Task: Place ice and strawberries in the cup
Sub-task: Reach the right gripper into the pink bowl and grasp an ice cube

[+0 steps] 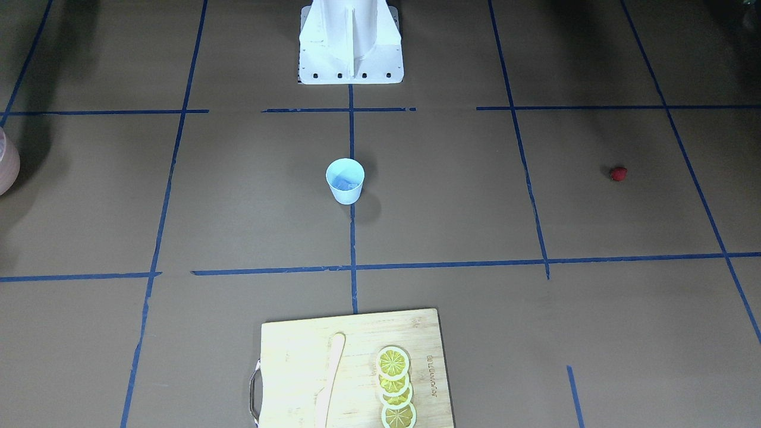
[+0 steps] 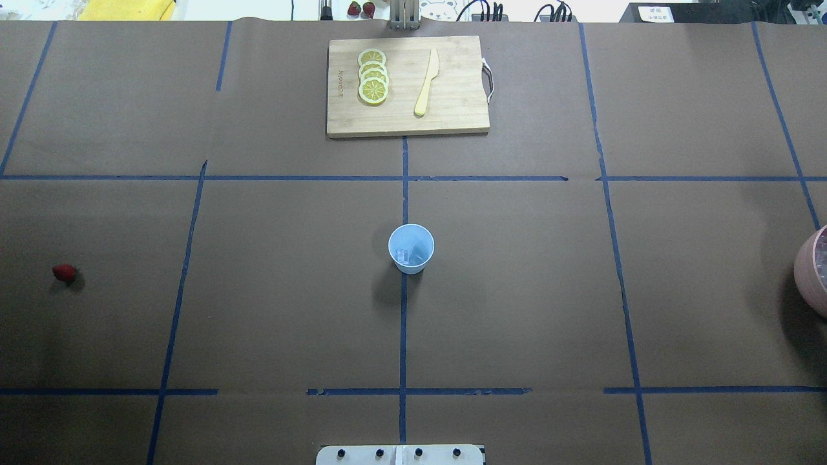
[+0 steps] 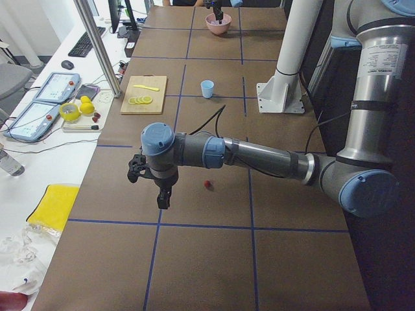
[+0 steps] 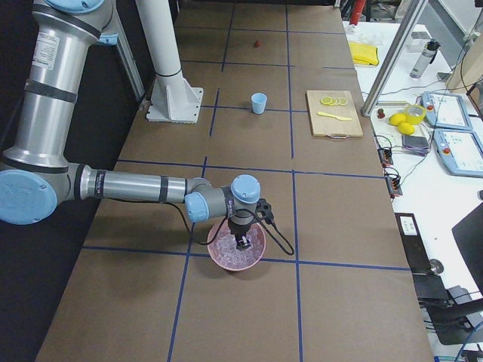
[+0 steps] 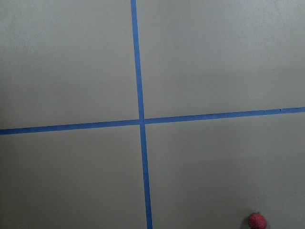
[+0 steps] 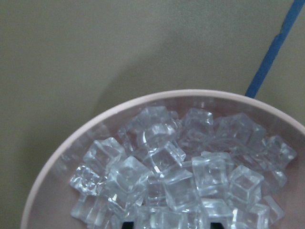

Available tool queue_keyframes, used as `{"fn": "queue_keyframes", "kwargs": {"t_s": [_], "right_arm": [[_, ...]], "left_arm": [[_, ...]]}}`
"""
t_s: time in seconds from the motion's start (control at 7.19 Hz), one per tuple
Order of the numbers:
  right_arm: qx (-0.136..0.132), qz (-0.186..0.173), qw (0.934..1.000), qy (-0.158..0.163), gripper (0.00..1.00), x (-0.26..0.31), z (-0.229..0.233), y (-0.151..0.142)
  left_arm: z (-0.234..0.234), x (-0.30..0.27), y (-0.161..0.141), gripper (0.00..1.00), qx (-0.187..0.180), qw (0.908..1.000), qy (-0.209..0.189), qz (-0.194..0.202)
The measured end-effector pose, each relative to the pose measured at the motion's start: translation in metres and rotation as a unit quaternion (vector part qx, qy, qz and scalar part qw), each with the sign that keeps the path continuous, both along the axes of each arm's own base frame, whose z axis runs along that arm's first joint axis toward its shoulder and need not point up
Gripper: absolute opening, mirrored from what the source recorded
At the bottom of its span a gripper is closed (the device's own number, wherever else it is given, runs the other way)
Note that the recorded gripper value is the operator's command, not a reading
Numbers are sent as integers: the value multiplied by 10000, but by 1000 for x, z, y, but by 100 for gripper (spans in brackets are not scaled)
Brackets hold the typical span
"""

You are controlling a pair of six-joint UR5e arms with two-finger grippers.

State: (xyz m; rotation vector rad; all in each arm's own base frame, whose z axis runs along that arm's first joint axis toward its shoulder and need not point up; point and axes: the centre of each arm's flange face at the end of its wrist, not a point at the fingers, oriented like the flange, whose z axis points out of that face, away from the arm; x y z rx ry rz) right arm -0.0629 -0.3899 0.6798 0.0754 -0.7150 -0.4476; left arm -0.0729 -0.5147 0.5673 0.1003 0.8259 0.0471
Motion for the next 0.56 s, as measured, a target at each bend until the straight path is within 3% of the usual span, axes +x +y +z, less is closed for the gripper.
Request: {"fn": "queue_keyframes", "kwargs": {"t_s": [0.56], "right_arm": [[-10,-4,10000,-17,61,0,0,2]], "left_arm": [[0,0,0,100,0,10000,0,0]]}}
